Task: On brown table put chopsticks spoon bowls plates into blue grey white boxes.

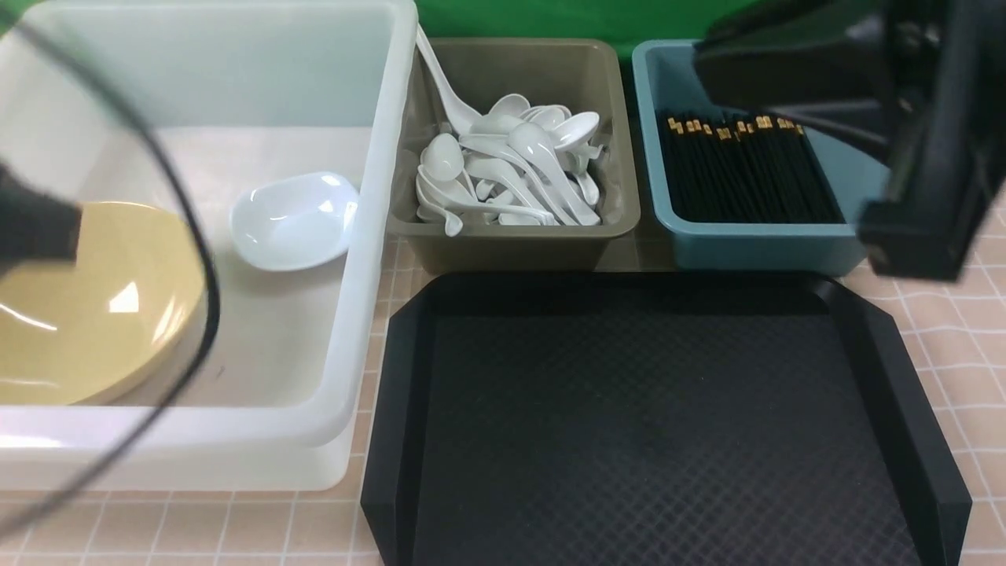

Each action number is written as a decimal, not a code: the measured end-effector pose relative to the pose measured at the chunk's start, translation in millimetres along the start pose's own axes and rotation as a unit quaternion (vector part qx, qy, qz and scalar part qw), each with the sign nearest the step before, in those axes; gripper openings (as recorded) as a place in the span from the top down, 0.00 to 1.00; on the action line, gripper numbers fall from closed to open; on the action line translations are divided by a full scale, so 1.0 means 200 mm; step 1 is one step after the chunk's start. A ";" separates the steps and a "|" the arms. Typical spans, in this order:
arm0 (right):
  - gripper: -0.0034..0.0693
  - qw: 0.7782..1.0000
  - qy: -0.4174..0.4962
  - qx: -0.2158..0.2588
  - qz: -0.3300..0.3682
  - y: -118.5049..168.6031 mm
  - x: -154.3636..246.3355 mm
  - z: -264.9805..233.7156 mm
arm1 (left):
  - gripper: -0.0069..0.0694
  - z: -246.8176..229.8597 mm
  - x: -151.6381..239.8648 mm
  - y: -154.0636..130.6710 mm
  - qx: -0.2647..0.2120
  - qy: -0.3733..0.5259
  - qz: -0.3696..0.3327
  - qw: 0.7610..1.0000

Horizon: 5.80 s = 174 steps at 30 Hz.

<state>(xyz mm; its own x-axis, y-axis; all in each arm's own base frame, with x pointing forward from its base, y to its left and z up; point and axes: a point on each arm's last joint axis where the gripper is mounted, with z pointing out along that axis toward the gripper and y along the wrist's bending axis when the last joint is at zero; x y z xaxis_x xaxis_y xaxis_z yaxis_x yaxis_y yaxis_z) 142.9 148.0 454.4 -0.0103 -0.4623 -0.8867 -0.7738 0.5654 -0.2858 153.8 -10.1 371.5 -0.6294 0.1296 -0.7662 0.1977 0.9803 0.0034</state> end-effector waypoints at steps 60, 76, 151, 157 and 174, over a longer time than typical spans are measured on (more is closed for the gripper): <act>0.90 0.957 -0.211 0.175 0.091 0.16 0.78 -0.33 | 0.90 -0.12 0.74 -0.13 -0.038 -0.167 0.013 0.985; 0.90 0.873 0.022 0.405 0.271 0.29 1.54 -0.31 | 0.90 -0.12 0.74 -0.13 -0.038 -0.167 0.013 0.985; 0.87 0.870 0.016 0.416 0.265 0.31 1.59 -0.30 | 0.90 0.24 1.06 -0.05 -0.091 -0.226 -0.043 0.969; 0.86 0.870 0.016 0.416 0.265 0.31 1.59 -0.30 | 0.90 0.24 1.07 -0.05 -0.091 -0.226 -0.043 0.969; 0.84 0.870 0.016 0.416 0.265 0.31 1.59 -0.30 | 0.90 0.24 1.07 -0.05 -0.091 -0.225 -0.043 0.969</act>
<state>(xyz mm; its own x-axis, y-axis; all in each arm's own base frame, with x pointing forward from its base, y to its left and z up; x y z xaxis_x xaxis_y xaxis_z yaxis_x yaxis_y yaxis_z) 53.3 -5.3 176.2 -0.2540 0.0017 -0.9672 0.0710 0.9973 -0.0169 53.9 -0.5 177.0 -0.2375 0.0073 -0.9714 -0.0029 1.0000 0.0082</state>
